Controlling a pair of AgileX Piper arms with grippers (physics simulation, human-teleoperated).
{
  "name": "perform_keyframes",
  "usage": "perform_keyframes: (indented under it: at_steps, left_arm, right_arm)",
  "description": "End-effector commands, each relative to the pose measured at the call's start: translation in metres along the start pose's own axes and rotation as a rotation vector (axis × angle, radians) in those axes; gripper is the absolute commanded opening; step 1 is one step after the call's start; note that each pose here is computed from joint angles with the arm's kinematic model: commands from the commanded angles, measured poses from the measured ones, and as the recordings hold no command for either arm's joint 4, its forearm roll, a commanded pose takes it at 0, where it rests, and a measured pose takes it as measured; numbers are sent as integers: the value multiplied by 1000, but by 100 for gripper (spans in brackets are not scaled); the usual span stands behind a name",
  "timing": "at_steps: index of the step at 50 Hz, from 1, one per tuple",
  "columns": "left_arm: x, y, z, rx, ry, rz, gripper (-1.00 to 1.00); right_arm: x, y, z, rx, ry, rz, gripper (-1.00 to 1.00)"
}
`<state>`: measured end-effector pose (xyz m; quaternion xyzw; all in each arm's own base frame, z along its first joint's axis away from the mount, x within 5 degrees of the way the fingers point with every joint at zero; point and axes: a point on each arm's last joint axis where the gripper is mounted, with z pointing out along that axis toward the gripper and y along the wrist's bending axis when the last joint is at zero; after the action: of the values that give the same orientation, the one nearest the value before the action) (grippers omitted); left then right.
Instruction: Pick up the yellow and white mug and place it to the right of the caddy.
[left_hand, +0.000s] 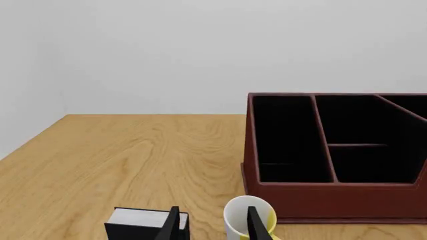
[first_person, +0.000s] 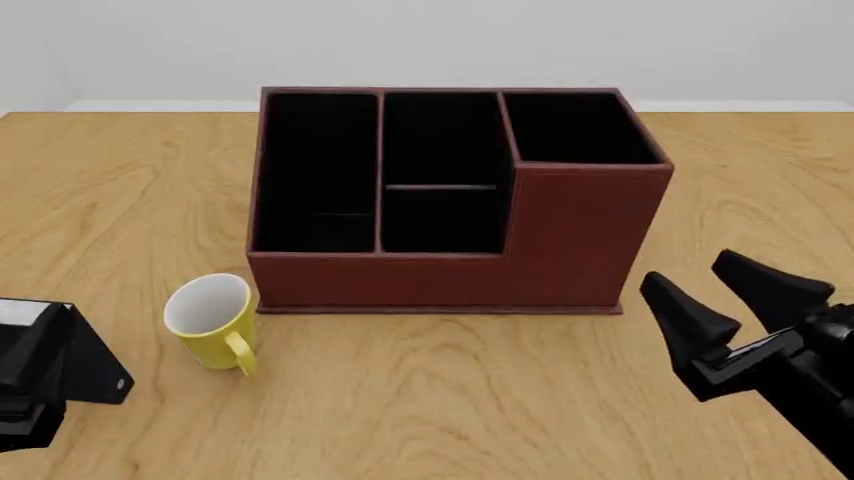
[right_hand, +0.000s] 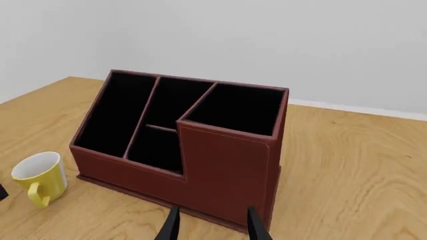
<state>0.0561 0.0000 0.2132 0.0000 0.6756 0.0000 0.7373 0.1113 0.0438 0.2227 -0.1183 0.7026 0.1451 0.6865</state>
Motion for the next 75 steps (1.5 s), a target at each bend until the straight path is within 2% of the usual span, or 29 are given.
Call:
perform_keyframes:
  at_steps: [1, 13, 36, 38, 46, 64, 67, 75]
  left_arm:
    - [0, 0, 0, 0, 0, 0, 100]
    - [0, 0, 0, 0, 0, 0, 100]
    - [0, 0, 0, 0, 0, 0, 100]
    - [0, 0, 0, 0, 0, 0, 100]
    - [0, 0, 0, 0, 0, 0, 100]
    - [0, 0, 0, 0, 0, 0, 100]
    - [0, 0, 0, 0, 0, 0, 100]
    - [0, 0, 0, 0, 0, 0, 100]
  right_arm:
    - [1, 9, 16, -70, 13, 14, 100]
    - [6, 18, 37, -117, 36, 22, 100]
    - [21, 52, 75, -260, 78, 42, 100]
    - [20, 54, 75, -271, 70, 67, 100]
    - [25, 65, 89, -301, 94, 37, 100]
    - [29, 78, 105, -335, 100, 36, 100]
    - [32, 81, 108, -342, 110, 12, 100]
    - [33, 91, 112, -372, 114, 14, 100]
